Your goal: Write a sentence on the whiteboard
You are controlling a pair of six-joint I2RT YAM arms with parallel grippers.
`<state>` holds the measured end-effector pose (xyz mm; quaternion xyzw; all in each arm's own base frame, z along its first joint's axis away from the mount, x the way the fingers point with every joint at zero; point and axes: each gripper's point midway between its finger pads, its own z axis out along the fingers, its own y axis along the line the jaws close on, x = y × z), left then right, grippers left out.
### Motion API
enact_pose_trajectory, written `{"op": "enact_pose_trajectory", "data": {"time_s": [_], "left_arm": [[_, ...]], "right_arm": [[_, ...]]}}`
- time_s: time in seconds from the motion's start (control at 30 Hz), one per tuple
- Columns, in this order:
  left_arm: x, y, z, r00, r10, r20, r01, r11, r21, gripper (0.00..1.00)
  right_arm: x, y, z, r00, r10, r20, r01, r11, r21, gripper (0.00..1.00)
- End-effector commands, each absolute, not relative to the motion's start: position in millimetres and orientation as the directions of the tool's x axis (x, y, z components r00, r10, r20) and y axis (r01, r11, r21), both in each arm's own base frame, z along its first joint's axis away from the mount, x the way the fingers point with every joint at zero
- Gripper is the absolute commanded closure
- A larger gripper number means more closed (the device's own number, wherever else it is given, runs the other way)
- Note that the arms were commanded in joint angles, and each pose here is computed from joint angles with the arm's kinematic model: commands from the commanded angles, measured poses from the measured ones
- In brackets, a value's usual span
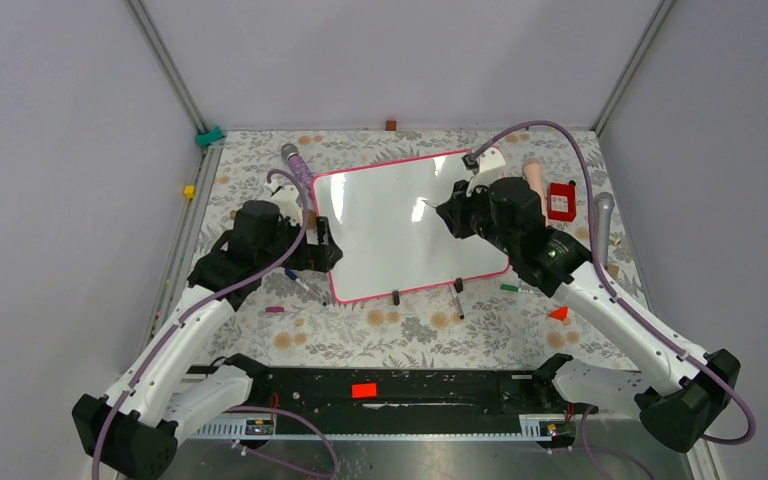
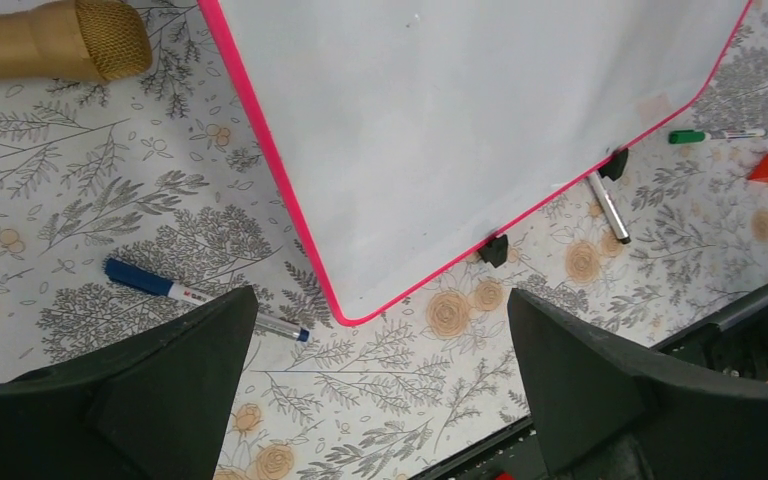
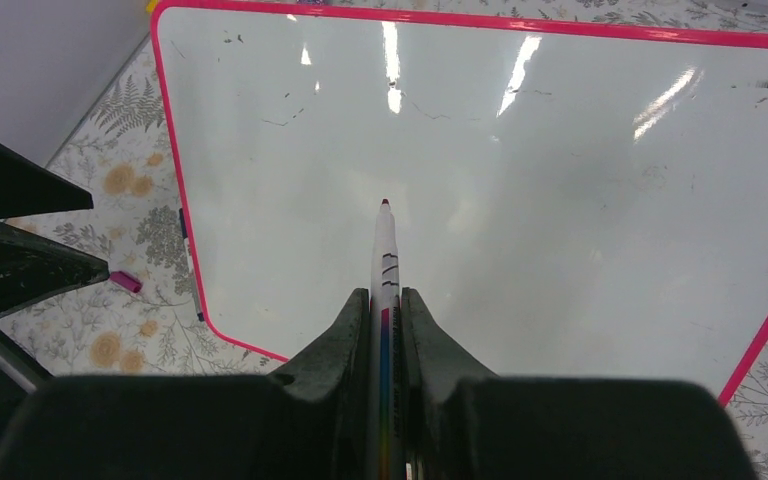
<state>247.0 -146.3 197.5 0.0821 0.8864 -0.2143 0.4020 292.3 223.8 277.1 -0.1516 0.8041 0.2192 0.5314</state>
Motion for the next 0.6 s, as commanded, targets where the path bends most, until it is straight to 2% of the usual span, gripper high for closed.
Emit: {"op": "enact_pose_trajectory", "data": {"time_s": [0.0, 0.17, 0.23, 0.4, 0.57], "left_arm": [[246, -158, 213, -0.633, -0.089, -0.769, 0.35, 0.853, -0.387, 0.01], [249, -165, 205, -0.627, -0.179, -0.758, 0.322, 0.827, -0.461, 0.01], [245, -174, 200, -0.623, -0.172, -0.763, 0.372, 0.793, -0.483, 0.01], [252, -177, 194, -0.567, -0.296, -0.769, 0.362, 0.749, -0.555, 0.01], [260, -177, 184, -0.547, -0.313, -0.776, 0.371, 0.741, -0.56, 0.08]], "right_arm": [[288, 228, 302, -0.398, 0.048, -0.916, -0.484, 0.837, 0.255, 1.0], [282, 230, 307, -0.424, 0.046, -0.904, -0.492, 0.827, 0.273, 1.0], [279, 232, 310, -0.43, 0.051, -0.902, -0.502, 0.817, 0.285, 1.0], [276, 236, 315, -0.445, 0.055, -0.894, -0.512, 0.803, 0.305, 1.0], [269, 239, 326, -0.452, 0.068, -0.889, -0.533, 0.779, 0.331, 1.0]]}}
